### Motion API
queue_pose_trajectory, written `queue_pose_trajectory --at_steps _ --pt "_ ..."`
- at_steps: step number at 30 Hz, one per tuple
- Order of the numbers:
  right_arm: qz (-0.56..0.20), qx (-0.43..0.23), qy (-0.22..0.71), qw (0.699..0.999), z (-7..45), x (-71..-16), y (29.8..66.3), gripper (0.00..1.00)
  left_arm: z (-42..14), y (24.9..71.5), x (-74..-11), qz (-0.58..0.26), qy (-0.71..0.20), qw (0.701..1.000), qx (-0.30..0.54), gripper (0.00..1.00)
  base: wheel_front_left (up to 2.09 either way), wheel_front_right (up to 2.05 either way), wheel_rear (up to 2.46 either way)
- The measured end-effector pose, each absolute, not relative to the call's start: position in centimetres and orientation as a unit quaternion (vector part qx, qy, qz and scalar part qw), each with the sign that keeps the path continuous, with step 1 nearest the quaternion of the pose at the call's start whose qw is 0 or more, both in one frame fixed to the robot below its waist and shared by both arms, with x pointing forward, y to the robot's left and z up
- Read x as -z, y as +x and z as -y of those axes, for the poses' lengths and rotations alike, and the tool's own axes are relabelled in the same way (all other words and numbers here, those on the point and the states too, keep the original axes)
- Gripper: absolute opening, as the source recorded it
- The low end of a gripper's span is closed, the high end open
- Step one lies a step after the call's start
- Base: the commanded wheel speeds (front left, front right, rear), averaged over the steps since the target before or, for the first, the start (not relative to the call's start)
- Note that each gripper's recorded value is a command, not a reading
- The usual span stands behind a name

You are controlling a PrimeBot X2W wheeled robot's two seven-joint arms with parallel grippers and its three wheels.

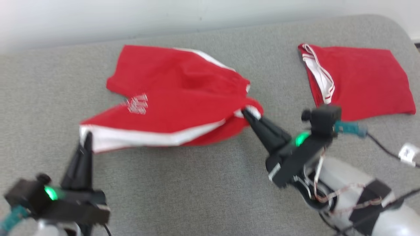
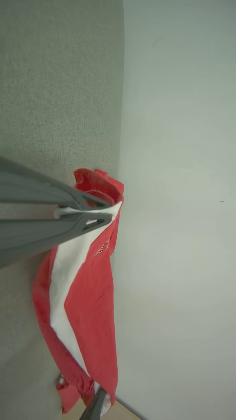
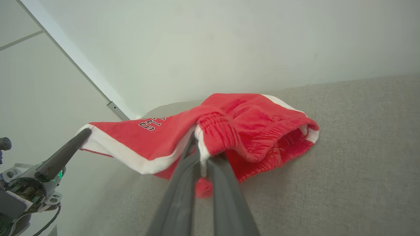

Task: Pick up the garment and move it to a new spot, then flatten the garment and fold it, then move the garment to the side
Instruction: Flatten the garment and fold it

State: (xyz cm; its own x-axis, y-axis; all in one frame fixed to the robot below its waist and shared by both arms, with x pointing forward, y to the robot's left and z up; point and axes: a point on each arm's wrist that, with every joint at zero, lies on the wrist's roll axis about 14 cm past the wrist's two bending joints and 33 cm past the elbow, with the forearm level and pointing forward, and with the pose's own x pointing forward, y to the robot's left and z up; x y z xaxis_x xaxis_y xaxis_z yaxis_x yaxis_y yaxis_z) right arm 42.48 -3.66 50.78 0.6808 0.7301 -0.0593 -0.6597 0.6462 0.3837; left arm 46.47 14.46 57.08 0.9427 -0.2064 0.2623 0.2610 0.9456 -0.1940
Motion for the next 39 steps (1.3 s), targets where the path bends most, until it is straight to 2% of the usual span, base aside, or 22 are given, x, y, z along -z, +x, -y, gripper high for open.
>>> queue_pose_trajectory --at_steps 13,23,31,39 --pt "-0.183 -0.383 0.182 0.887 4.7 -46.4 35.9 0.0 -16.6 41.1 -52.6 0.062 -0.147 0.986 0.048 0.0 0.0 0.0 0.0" --pt "-0.264 -0.383 0.214 0.859 4.6 -43.7 31.3 0.0 -18.5 38.3 -50.9 0.043 -0.15 0.988 0.005 0.0 0.0 0.0 0.0" --pt "-0.23 -0.393 0.238 0.858 3.8 -46.0 31.5 0.0 -19.2 38.8 -51.8 0.061 -0.127 0.99 0.009 0.0 0.0 0.0 0.0" --pt "-0.171 -0.385 0.252 0.871 3.9 -48.9 33.4 0.0 -17.6 42.7 -56.4 0.122 -0.073 0.987 0.075 0.0 0.0 0.0 0.0"
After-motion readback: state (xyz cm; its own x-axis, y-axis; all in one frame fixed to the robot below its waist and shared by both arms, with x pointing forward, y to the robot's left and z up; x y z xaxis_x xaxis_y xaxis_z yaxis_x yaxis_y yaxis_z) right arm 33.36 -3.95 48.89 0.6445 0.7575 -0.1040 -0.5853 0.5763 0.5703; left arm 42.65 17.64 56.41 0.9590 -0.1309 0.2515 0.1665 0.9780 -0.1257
